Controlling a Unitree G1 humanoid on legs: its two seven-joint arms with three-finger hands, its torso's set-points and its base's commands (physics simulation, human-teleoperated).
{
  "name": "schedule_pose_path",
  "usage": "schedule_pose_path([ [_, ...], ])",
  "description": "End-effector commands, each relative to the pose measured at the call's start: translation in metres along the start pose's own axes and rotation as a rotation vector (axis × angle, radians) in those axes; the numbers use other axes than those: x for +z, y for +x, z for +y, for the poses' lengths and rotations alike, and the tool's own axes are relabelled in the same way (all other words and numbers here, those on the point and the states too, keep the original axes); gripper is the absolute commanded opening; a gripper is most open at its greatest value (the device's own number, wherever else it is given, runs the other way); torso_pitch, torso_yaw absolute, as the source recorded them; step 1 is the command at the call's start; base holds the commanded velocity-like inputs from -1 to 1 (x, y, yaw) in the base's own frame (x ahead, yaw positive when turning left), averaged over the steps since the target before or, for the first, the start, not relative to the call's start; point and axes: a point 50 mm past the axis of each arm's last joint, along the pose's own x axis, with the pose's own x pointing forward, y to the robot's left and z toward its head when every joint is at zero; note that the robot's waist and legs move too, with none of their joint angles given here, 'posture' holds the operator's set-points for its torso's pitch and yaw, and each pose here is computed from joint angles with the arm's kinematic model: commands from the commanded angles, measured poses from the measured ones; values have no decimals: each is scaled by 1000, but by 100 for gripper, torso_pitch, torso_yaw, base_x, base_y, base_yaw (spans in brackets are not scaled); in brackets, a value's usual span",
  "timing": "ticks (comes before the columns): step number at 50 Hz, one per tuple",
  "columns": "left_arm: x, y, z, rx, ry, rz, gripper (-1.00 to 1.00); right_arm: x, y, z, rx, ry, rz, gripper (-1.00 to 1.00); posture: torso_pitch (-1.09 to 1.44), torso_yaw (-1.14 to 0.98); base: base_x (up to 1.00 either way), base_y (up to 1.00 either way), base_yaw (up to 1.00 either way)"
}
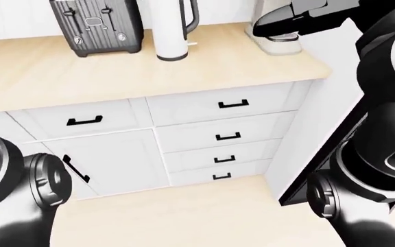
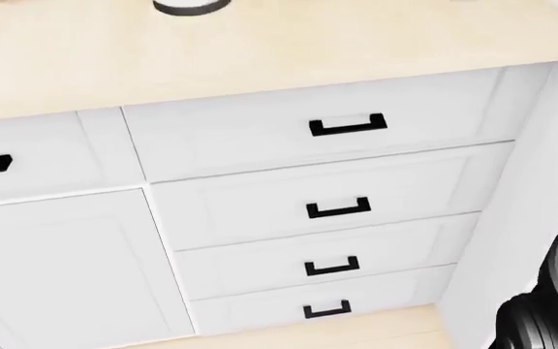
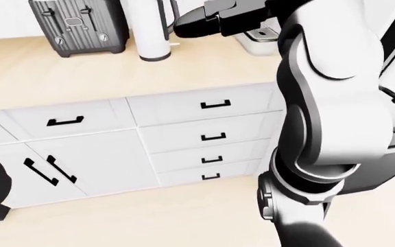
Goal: Press the button to open the lid of the electric kettle.
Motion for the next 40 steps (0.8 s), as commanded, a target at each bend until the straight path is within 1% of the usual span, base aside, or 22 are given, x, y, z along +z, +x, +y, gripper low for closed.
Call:
schedule_pose_path([
  [1, 8, 1, 3, 23, -10, -36, 100, 10, 0, -1, -3, -4, -56, 100, 0, 0, 25, 8, 0],
  [35, 9, 1, 3, 23, -1, -39, 100, 10, 1, 2, 1, -6, -53, 100, 0, 0, 24, 5, 0],
  [40, 11, 0, 1, 14, -6, -42, 100, 10, 1, 2, 2, -7, -52, 100, 0, 0, 23, 4, 0],
])
